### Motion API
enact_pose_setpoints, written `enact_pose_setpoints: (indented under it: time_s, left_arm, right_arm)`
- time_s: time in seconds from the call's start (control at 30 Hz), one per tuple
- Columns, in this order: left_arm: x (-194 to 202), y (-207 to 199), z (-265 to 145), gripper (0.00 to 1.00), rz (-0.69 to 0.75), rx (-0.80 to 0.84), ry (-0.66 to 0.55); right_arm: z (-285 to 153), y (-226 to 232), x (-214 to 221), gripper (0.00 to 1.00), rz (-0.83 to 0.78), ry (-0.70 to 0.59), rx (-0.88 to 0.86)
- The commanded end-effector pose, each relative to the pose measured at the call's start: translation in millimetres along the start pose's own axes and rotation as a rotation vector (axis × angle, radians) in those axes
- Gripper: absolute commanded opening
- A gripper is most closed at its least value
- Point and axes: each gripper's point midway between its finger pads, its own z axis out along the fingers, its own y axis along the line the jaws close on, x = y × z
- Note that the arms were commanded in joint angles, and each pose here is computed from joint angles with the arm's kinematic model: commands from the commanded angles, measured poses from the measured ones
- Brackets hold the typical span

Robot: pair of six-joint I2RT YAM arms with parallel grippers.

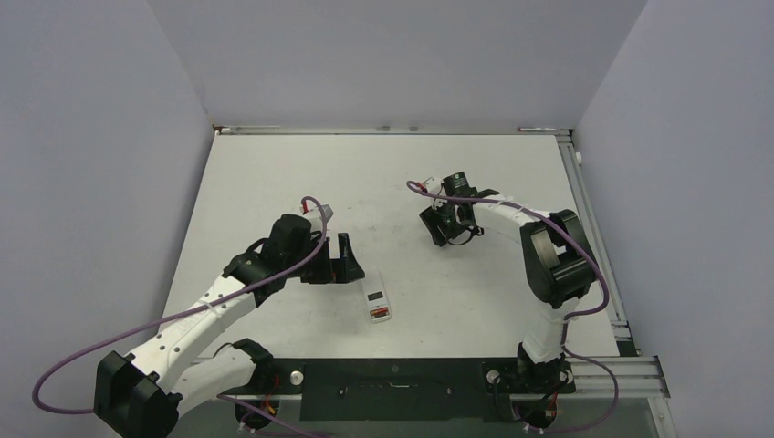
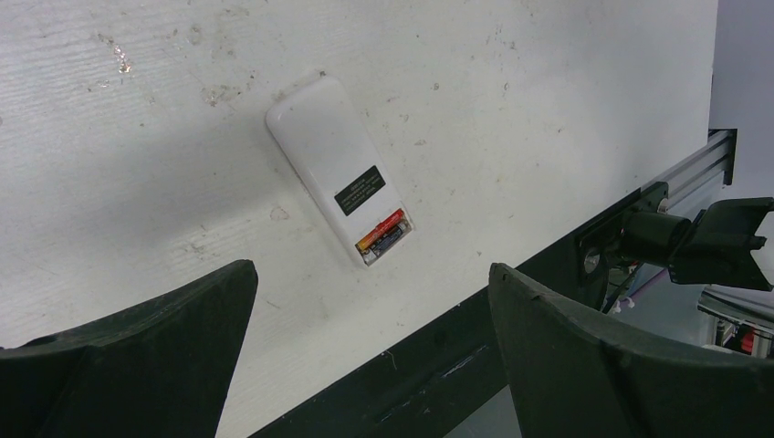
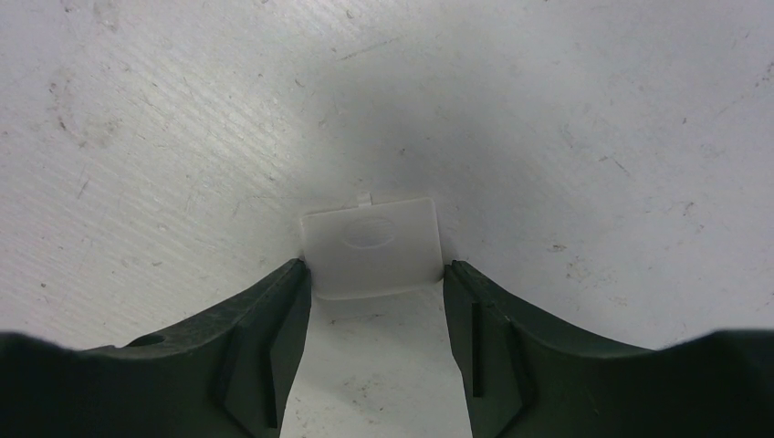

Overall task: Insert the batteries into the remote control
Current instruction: Pick up the battery cover at the center of the board.

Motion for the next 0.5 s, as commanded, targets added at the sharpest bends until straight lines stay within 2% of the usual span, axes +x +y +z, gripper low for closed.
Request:
enact_pose_setpoints:
  time_s: [0.0, 0.17, 0.47]
  left_arm:
    - [-7.8, -5.2, -1.9, 0.96, 0.012, 0.025, -0.029]
    - [-7.9, -5.4, -1.6, 0.96, 0.010, 0.025, -0.027]
    - [-7.4, -5.9, -1.4, 0.96, 0.010, 0.028, -0.023]
  right_arm:
    - [-3.6, 8.9, 22.8, 0.55, 0.000, 0.096, -0.003]
    - [-4.2, 11.2, 23.4, 0.58, 0.004, 0.100, -0.004]
    - [-2.4, 17.2, 28.0, 0.56, 0.006, 0.122, -0.040]
